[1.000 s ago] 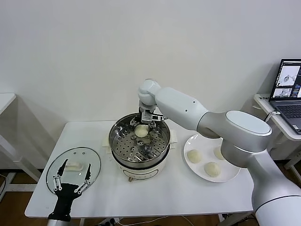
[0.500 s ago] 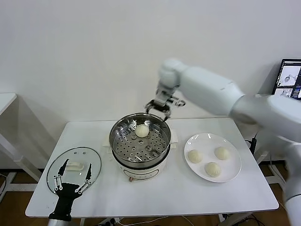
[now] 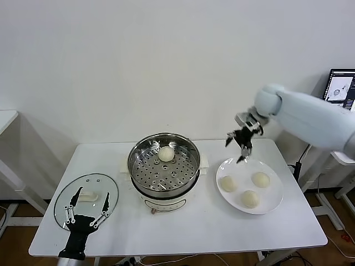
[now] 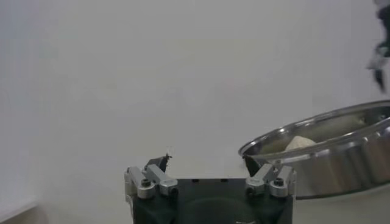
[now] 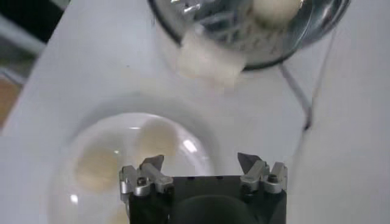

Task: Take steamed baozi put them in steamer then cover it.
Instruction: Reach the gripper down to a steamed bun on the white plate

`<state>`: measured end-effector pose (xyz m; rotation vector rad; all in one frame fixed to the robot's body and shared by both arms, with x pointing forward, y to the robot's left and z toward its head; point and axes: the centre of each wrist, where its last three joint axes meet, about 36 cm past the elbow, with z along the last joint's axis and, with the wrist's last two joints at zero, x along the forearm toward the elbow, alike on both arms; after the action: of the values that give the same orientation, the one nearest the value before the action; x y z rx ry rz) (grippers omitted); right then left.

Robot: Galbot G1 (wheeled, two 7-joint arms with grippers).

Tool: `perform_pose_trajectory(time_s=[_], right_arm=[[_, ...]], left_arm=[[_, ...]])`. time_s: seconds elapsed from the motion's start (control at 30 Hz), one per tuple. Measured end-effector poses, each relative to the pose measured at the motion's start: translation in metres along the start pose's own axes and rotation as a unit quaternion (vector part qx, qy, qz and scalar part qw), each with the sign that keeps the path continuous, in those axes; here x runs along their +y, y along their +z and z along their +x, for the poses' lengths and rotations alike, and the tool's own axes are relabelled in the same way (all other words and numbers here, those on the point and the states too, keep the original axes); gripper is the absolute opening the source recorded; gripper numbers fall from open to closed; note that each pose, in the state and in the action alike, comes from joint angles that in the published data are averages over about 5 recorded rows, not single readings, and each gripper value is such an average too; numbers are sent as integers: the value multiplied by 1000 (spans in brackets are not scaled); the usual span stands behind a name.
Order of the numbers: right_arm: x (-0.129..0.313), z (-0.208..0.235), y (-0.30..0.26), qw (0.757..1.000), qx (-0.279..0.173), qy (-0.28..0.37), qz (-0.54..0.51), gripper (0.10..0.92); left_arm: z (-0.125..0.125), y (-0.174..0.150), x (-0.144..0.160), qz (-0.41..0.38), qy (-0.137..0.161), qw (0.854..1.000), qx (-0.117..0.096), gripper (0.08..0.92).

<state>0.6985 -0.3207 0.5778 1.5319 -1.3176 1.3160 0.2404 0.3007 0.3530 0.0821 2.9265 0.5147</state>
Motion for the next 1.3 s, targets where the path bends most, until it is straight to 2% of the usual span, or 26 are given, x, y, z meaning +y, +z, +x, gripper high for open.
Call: perform_pose_trajectory(time_s=[0.43,0.9,1.3], right_arm=[[22,-72,13,998,4,-18,-61,823],[22,-113,8,997,10,-8,-70,819],[23,-115,9,997,13,1,-70,663]], left_arm=[[2,3,1,-1,-4,1000,4,823],[3,5,2,-1,-6,1000,5,823],[2,4,4,-2,-10,1000,4,823]])
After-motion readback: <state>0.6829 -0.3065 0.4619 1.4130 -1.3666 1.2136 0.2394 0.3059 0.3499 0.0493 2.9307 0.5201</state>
